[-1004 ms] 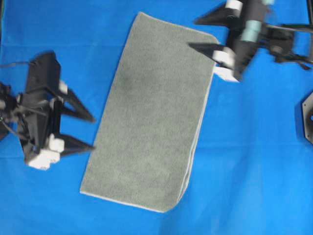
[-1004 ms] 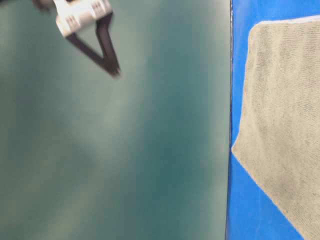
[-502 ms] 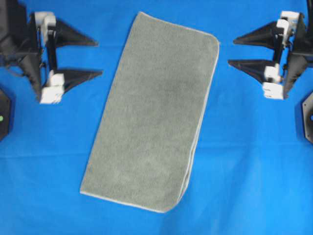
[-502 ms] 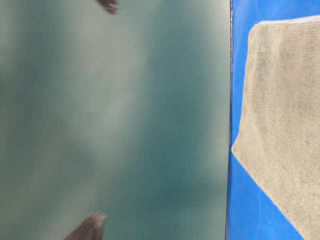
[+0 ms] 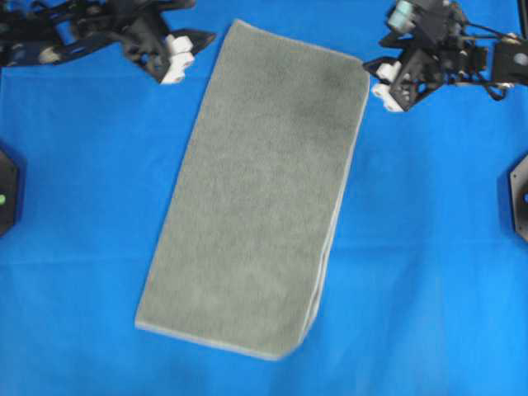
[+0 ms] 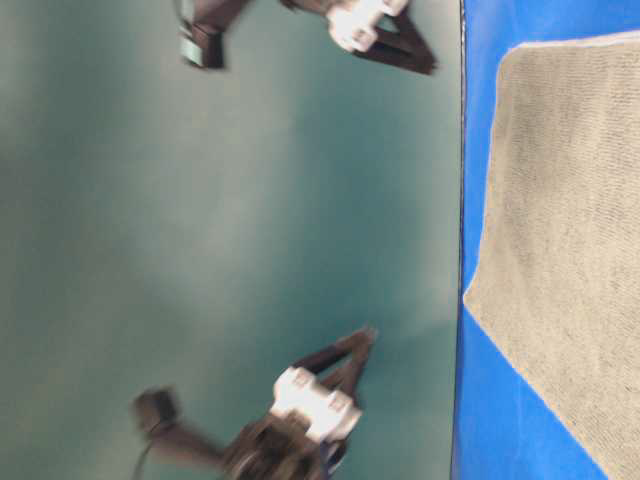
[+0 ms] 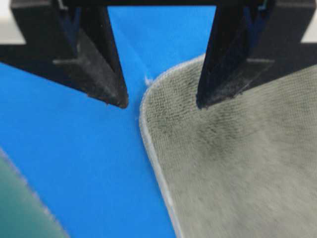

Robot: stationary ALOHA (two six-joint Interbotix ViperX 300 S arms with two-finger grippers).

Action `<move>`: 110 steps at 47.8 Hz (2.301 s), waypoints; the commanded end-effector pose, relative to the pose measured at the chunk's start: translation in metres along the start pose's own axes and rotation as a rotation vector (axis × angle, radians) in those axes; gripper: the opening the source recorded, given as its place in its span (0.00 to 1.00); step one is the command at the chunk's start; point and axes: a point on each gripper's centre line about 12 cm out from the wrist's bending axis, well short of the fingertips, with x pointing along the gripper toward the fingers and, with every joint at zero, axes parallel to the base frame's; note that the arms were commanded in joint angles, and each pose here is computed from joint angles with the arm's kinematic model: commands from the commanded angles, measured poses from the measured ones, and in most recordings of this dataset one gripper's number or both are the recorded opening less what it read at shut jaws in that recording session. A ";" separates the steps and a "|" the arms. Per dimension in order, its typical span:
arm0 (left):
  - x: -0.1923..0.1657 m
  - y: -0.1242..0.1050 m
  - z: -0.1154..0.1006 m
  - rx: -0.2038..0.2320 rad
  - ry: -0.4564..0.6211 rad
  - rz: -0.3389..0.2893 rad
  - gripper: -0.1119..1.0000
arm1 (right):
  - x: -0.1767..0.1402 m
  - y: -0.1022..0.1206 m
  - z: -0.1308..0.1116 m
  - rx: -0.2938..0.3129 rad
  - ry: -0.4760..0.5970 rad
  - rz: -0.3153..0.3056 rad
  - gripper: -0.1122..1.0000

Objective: Fold a large towel.

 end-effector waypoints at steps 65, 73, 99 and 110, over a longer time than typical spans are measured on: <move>0.066 0.045 0.054 0.046 -0.065 0.090 0.11 | -0.007 -0.087 0.060 0.014 -0.085 -0.250 0.15; 0.051 0.042 0.080 0.050 -0.129 0.089 0.11 | -0.034 -0.091 0.078 0.013 -0.173 -0.266 0.15; -0.061 -0.095 0.003 0.240 -0.008 -0.255 0.11 | -0.106 0.063 0.016 -0.172 -0.205 0.110 0.15; -0.088 -0.143 -0.052 0.312 0.093 -0.418 0.11 | -0.091 0.118 -0.019 -0.212 -0.045 0.239 0.15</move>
